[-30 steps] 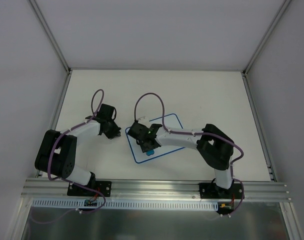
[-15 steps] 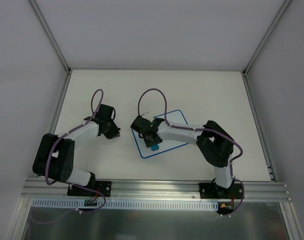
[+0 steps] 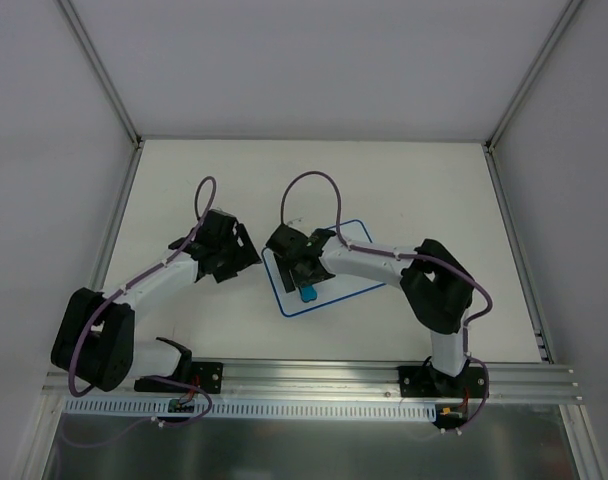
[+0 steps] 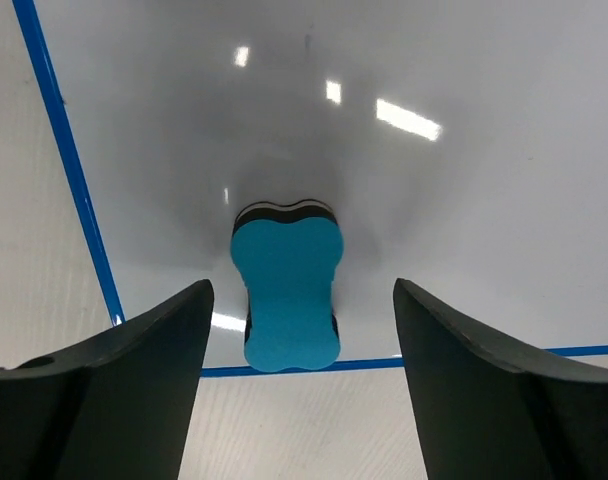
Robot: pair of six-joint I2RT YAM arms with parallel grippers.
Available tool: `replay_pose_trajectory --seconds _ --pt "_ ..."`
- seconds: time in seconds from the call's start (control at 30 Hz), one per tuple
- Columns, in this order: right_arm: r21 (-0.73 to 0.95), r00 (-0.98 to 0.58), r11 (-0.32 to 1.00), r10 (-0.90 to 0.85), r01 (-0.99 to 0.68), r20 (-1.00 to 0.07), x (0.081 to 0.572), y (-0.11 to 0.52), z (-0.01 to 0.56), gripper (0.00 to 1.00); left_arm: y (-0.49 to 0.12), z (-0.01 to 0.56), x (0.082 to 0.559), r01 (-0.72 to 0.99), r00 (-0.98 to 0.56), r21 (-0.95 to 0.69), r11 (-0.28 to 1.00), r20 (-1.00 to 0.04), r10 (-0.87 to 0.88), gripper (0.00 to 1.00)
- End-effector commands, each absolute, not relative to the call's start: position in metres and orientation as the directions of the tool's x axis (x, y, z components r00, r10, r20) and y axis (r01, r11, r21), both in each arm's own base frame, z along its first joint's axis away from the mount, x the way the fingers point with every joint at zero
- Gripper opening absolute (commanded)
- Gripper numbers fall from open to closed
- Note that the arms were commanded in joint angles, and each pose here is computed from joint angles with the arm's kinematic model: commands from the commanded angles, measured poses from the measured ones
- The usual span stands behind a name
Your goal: Erase the whiteboard
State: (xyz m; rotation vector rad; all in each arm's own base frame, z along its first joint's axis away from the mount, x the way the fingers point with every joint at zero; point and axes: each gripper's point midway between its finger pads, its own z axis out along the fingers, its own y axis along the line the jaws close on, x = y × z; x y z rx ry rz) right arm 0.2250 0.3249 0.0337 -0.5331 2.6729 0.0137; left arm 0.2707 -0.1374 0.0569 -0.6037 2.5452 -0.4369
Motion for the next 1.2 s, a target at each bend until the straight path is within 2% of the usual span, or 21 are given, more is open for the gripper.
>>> replay_pose_trajectory --seconds 0.0,0.07,0.13,0.2,0.3,0.33,0.57,0.8,0.97,1.17 --pt "-0.022 -0.824 0.945 -0.295 -0.326 -0.484 0.244 0.314 0.079 0.79 -0.152 0.067 0.268 -0.284 -0.792 -0.403 0.87 -0.413 -0.45 0.75" --pt "-0.014 -0.814 0.957 -0.254 -0.289 -0.522 0.257 0.296 0.094 0.79 -0.161 0.07 0.268 -0.276 -0.792 -0.405 0.872 -0.418 -0.445 0.77" --pt "-0.033 -0.82 0.962 -0.249 -0.271 -0.515 0.26 0.272 0.089 0.77 -0.173 0.069 0.263 -0.255 -0.806 -0.4 0.88 -0.414 -0.422 0.78" --pt "0.029 -0.826 0.975 -0.17 -0.219 -0.537 0.277 0.247 0.097 0.75 -0.183 0.069 0.263 -0.239 -0.816 -0.394 0.888 -0.415 -0.403 0.78" --pt "0.032 -0.844 0.987 -0.117 -0.157 -0.524 0.289 0.2 0.089 0.71 -0.201 0.072 0.26 -0.204 -0.827 -0.381 0.902 -0.427 -0.367 0.78" --pt "0.018 -0.854 0.99 -0.109 -0.137 -0.509 0.287 0.187 0.082 0.66 -0.205 0.069 0.259 -0.2 -0.833 -0.37 0.907 -0.423 -0.357 0.78" --pt "0.078 -0.896 0.997 0.051 0.018 -0.442 0.308 0.125 0.056 0.6 -0.247 0.071 0.254 -0.101 -0.861 -0.309 0.946 -0.45 -0.239 0.78" --pt "0.096 -0.924 0.994 0.084 0.052 -0.373 0.308 0.119 0.029 0.5 -0.265 0.057 0.251 -0.048 -0.889 -0.247 0.968 -0.432 -0.155 0.72" --pt "0.111 -0.933 0.992 0.101 0.066 -0.346 0.302 0.121 0.014 0.35 -0.278 0.05 0.246 -0.015 -0.902 -0.217 0.976 -0.418 -0.107 0.63" --pt "0.126 -0.935 0.989 0.115 0.076 -0.336 0.294 0.12 0.012 0.22 -0.286 0.043 0.24 0.009 -0.914 -0.184 0.983 -0.4 -0.066 0.61"
